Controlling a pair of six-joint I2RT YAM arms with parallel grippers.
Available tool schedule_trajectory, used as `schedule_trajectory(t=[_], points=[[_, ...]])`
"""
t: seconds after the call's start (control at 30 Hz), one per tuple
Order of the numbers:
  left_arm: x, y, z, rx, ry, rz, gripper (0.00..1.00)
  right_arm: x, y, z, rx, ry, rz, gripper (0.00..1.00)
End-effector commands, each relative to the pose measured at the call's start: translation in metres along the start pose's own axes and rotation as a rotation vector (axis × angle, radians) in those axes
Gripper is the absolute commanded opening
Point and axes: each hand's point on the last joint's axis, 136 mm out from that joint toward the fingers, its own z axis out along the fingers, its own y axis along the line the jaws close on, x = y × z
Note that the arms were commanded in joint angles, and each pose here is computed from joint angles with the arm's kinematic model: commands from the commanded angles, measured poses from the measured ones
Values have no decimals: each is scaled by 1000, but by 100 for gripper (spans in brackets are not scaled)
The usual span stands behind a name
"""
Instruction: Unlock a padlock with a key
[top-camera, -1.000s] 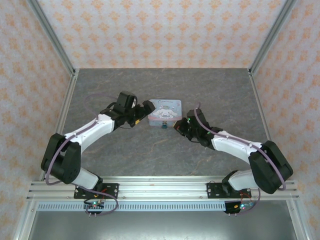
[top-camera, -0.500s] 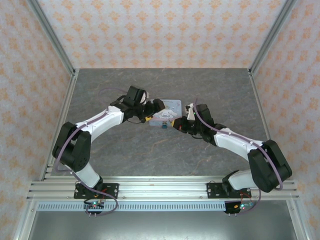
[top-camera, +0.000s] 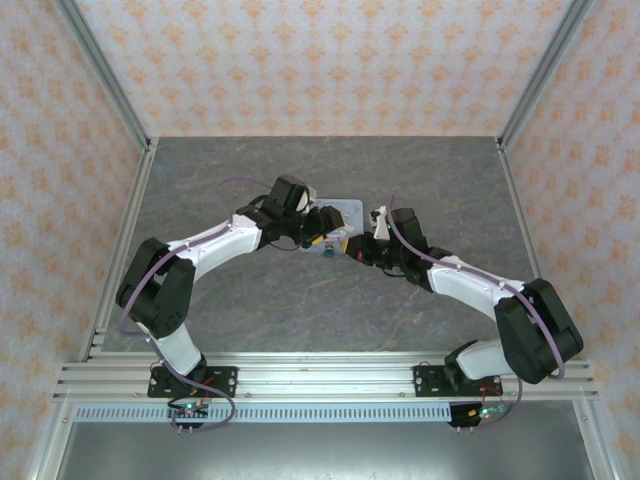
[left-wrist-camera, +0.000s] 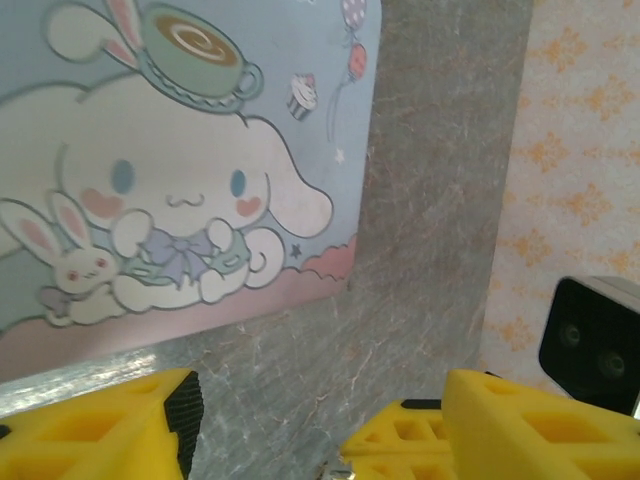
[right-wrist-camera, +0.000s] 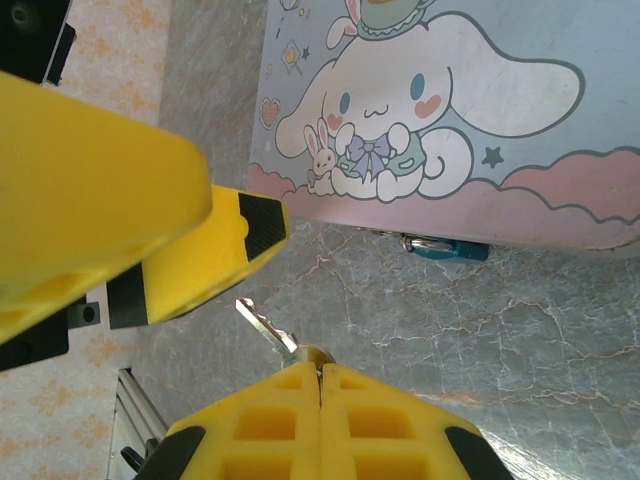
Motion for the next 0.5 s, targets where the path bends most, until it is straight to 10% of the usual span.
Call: schedule_trajectory(t=[0.0, 0.47], points=[[3, -8, 6, 30, 10, 8, 63, -13, 10, -2, -27, -45, -18, 0], [12, 1, 16, 7, 28, 8, 43, -14, 8, -2, -23, -58, -12, 0]])
